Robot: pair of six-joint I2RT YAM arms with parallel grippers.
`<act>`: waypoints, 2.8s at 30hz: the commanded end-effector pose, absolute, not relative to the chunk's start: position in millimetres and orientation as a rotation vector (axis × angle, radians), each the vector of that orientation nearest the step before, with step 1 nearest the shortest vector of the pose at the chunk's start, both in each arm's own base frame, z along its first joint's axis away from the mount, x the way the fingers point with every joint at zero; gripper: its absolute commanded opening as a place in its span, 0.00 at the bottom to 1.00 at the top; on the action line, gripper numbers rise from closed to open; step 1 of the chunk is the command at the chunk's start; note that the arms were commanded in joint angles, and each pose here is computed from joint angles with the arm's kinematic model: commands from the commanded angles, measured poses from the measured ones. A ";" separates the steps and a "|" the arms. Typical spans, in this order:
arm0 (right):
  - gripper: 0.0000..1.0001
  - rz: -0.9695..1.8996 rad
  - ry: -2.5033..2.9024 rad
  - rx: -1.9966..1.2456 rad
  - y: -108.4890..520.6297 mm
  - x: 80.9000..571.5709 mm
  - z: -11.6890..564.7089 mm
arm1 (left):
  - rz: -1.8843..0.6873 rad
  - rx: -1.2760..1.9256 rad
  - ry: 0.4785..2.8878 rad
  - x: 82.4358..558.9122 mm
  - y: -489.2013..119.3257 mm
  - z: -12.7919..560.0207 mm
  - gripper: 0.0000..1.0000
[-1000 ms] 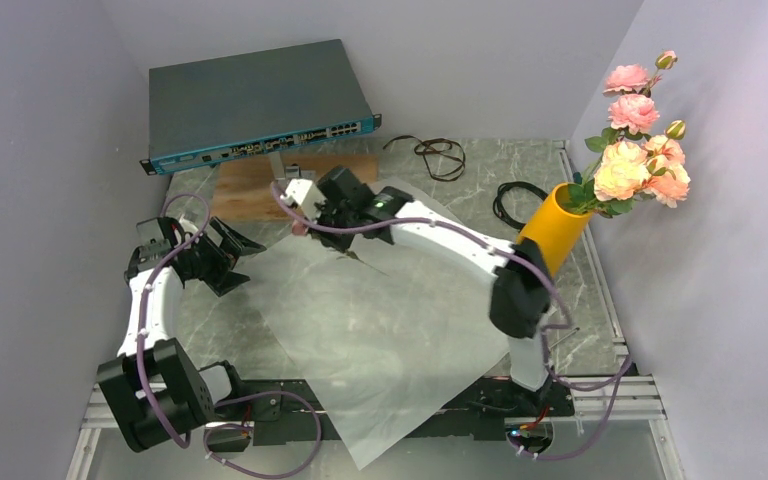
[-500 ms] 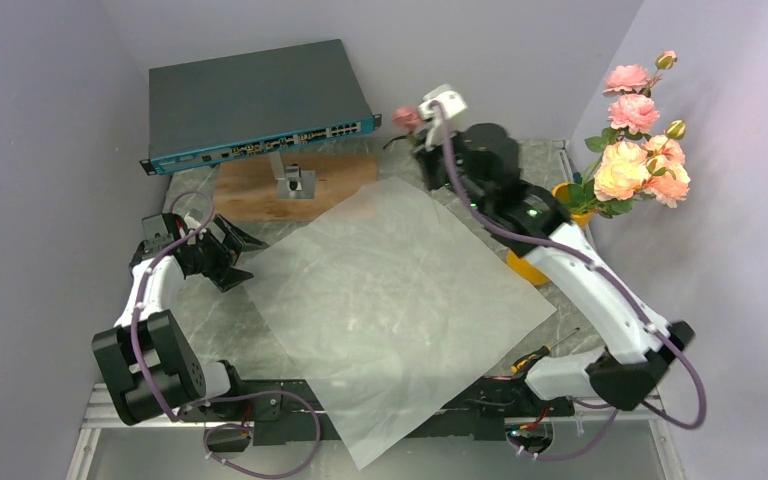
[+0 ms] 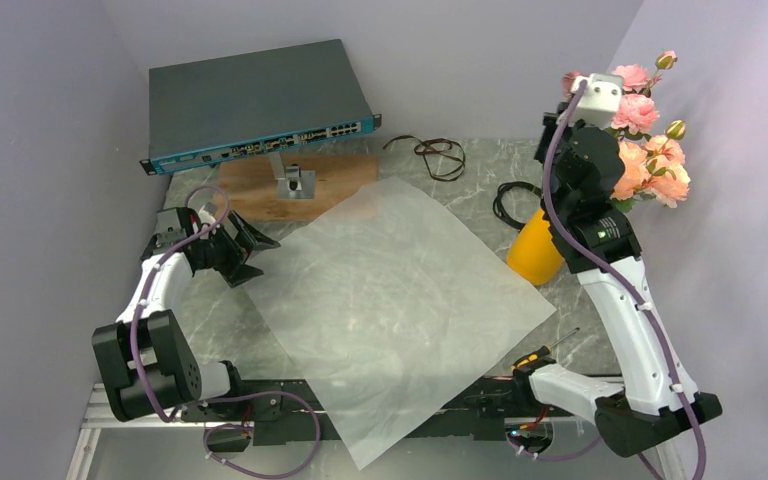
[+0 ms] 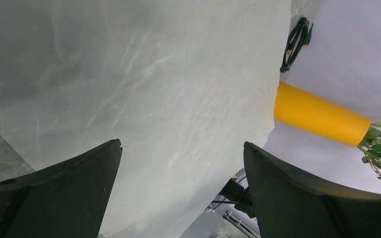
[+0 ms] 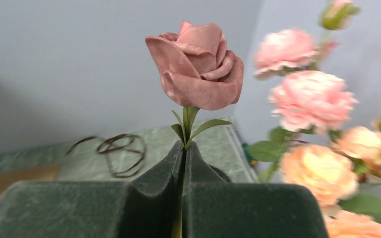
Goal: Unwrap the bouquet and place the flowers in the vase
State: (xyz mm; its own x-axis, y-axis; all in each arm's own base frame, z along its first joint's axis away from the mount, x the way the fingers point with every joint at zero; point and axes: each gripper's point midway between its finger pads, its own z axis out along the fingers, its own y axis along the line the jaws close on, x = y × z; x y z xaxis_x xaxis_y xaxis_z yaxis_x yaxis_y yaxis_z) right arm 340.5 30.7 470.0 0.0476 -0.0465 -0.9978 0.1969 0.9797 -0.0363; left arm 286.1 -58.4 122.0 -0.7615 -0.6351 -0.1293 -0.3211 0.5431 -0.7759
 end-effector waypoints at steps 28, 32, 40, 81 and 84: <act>0.00 -0.644 1.302 0.220 -52.1 362.2 449.5 | -1.061 -0.683 2.355 297.9 -62.7 141.8 0.99; 0.00 -0.636 1.377 0.271 -65.0 368.0 431.5 | -1.058 -0.670 2.352 299.0 -62.4 143.9 1.00; 0.00 -0.639 1.482 0.263 -71.6 371.5 399.1 | -1.049 -0.651 2.350 299.8 -61.7 142.5 0.99; 0.85 -0.143 1.741 0.136 -11.0 312.9 365.4 | -1.053 -0.574 2.369 296.4 -65.0 149.7 0.99; 0.86 -0.039 1.758 0.015 11.4 308.8 362.4 | -1.040 -0.551 2.379 293.2 -65.0 151.6 0.99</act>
